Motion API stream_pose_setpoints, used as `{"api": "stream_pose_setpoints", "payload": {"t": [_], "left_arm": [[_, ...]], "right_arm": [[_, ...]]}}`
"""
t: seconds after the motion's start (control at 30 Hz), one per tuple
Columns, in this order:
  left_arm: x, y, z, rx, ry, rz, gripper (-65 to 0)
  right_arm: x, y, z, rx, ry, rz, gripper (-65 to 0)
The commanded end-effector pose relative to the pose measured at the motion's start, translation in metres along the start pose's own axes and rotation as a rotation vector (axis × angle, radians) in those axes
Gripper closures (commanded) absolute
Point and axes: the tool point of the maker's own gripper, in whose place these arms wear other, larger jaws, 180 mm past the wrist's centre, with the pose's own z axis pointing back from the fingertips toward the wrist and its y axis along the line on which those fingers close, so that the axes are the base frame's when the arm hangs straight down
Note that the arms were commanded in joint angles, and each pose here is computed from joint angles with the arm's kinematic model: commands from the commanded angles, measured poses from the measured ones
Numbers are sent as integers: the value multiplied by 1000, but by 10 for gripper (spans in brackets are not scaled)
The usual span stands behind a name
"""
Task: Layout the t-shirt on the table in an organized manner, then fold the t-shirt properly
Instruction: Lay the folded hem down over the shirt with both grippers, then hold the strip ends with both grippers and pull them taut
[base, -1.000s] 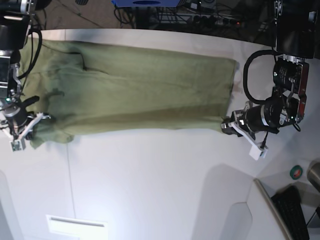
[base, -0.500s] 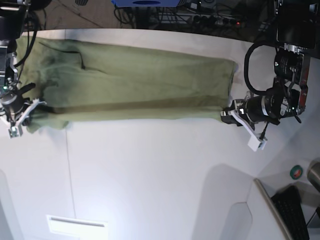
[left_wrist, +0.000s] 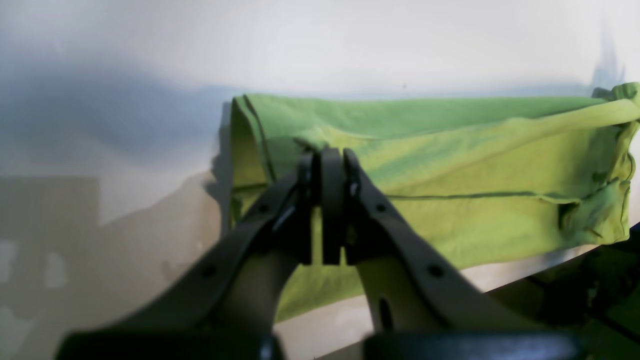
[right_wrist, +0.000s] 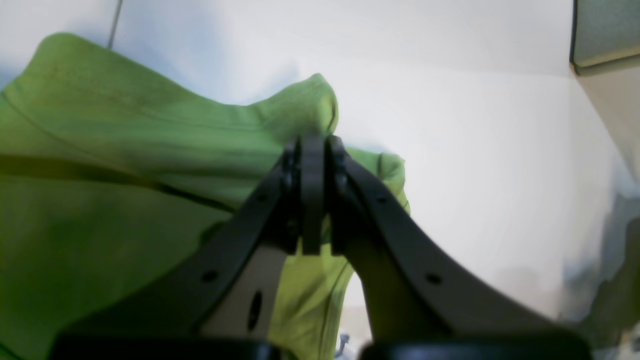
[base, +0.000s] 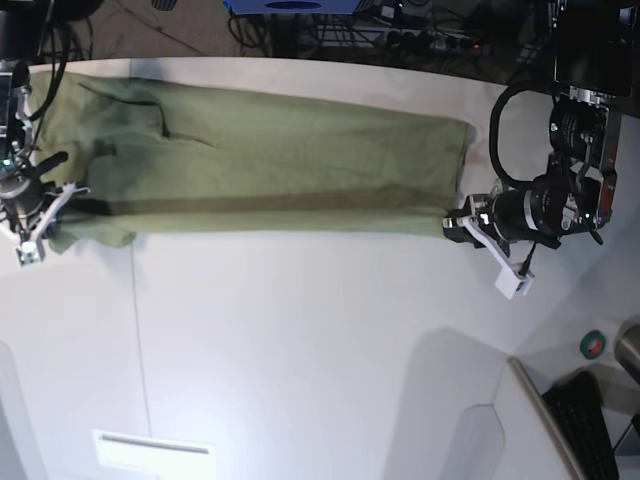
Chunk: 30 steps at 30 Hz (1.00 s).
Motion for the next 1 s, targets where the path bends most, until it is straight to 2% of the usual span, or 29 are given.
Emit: {"api": "stream_pose_setpoints", "payload": {"t": [0.0,0.27,0.33,0.5,0.63,0.97], "left_arm": [[10,3,8,5,-30,-10,0],[-1,13,10,26,-9,-9,0],[-1,13,10,27,-8,-9,0],[-2,15,10,42,-2,-22,0],[-6,26,8,114,14,-69,0],[-7,17,8,99,9,-85,0]], "right_arm": [[12,-15,5,-36,-31,12,0],[-7,-3,25,-26,30,48,0],[-9,-2,28,-30,35,39,0],[-21,-12,39,-79,59,-56,0],[-34,-9,45,-77,102,-54,0],[-40,-13,55,-92,175,-43,0]]}}
